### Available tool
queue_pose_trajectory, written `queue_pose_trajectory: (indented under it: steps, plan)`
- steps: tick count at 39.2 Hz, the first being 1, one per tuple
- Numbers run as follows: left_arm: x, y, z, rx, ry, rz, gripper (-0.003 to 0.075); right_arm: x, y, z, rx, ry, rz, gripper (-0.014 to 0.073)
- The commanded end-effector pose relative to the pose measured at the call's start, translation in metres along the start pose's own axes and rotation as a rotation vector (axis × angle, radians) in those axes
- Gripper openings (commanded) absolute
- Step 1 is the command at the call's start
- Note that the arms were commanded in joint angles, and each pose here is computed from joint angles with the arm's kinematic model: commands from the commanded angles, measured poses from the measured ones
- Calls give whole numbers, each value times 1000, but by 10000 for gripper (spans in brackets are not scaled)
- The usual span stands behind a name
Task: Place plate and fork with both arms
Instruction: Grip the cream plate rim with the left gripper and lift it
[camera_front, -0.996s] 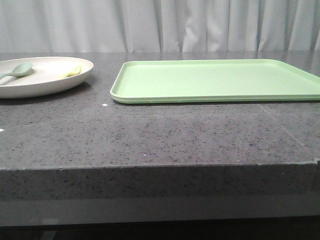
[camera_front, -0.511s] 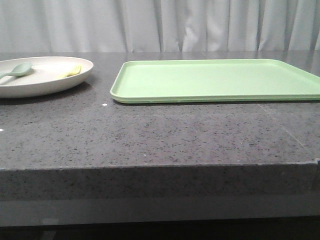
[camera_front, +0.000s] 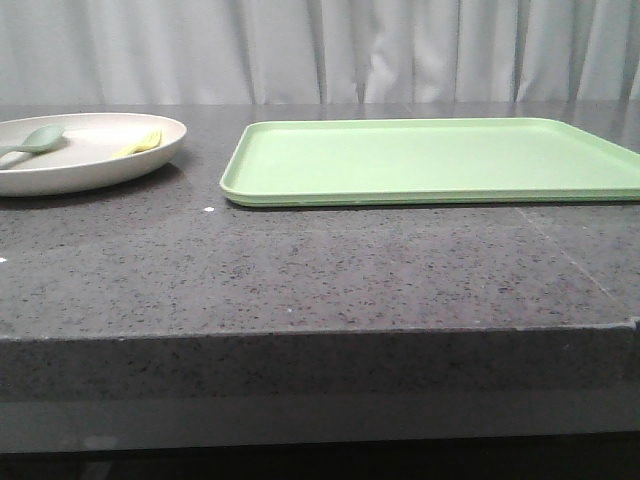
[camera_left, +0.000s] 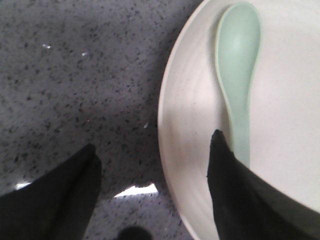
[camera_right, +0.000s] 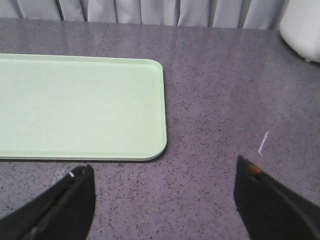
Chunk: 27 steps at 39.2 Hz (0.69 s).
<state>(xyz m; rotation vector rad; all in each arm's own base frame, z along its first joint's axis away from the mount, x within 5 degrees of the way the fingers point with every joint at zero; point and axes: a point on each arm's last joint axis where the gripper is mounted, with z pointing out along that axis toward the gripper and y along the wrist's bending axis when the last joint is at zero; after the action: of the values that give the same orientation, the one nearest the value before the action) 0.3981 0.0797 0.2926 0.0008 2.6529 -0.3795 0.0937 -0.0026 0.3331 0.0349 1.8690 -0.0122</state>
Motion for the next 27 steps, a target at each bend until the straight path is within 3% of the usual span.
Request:
queue_pose_trajectory:
  steps: [1, 16, 19, 27]
  plan:
    - [-16, -9, -17, 51, -88, 2, 442, -17, 0, -3, 4, -95, -13, 592]
    - [-30, -11, 16, 112, -40, 26, 421, -17, 0, -3, 4, -94, -13, 592]
    - [-30, -11, 17, 110, -40, 29, 367, -17, 0, -3, 4, -94, -13, 592]
    - [-27, -11, 17, 103, -5, 42, 126, -17, 0, -3, 4, -94, -13, 592]
